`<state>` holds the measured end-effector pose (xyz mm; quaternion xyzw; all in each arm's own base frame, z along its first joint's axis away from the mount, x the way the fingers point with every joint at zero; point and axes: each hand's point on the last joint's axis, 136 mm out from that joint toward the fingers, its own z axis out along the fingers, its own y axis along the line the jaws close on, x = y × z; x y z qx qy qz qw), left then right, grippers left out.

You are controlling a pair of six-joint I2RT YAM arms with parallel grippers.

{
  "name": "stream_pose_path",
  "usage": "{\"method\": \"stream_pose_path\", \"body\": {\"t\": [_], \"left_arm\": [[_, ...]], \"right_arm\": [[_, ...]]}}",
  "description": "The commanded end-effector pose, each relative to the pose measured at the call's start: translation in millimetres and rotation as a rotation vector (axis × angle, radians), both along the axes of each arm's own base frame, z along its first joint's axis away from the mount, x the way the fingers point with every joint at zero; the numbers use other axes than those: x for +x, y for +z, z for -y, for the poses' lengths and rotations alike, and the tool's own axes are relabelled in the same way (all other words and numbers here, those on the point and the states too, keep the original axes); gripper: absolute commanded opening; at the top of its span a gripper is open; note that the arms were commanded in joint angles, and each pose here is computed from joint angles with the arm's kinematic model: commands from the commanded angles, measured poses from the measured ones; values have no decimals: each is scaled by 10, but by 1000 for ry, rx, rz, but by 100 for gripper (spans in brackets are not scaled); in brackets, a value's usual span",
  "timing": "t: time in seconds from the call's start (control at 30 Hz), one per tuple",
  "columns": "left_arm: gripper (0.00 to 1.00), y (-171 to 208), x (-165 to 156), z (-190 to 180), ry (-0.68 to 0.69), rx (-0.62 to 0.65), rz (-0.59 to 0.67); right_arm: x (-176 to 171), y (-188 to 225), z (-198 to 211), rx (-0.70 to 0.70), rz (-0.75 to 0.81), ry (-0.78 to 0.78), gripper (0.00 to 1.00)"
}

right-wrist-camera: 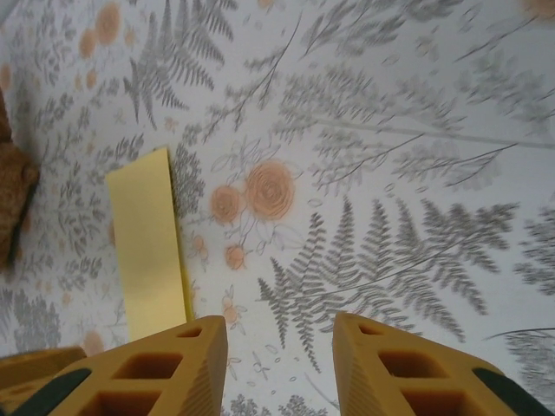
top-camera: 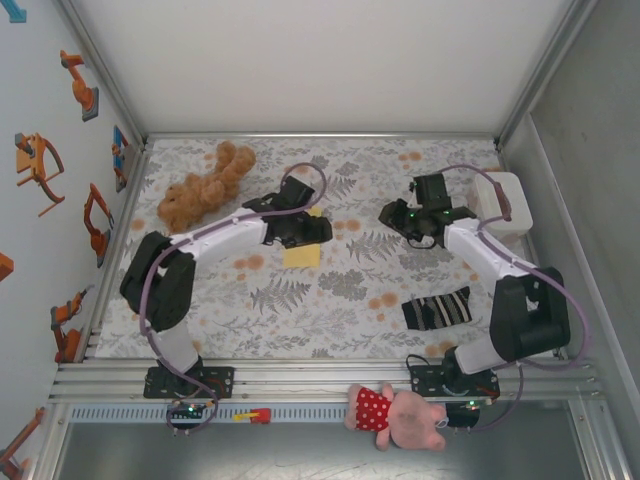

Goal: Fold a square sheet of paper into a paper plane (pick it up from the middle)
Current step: Turn over the paper at the center of the table, then third fold the triangle at the center of the table.

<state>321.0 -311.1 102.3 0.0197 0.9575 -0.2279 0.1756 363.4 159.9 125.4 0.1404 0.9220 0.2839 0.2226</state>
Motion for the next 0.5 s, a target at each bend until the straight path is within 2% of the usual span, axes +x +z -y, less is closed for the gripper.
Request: {"method": "stream_pose_path", "body": {"t": [0.0,0.1,0.27,0.47], "left_arm": [[66,54,75,-15,47,-103,-13],[58,-80,137,-174,101,-95,-46],[39,-227,291,-259,154,-108,-80],[27,-407,417,-341,198,-90,-116]], "right_arm": [[1,86,-471,107,20,139,33],[-72,4,-876,166,-9,239,23],[-207,-211,-1496,242,-73,356,8],[-288,-473,-1897,283,-144,428,0]]}}
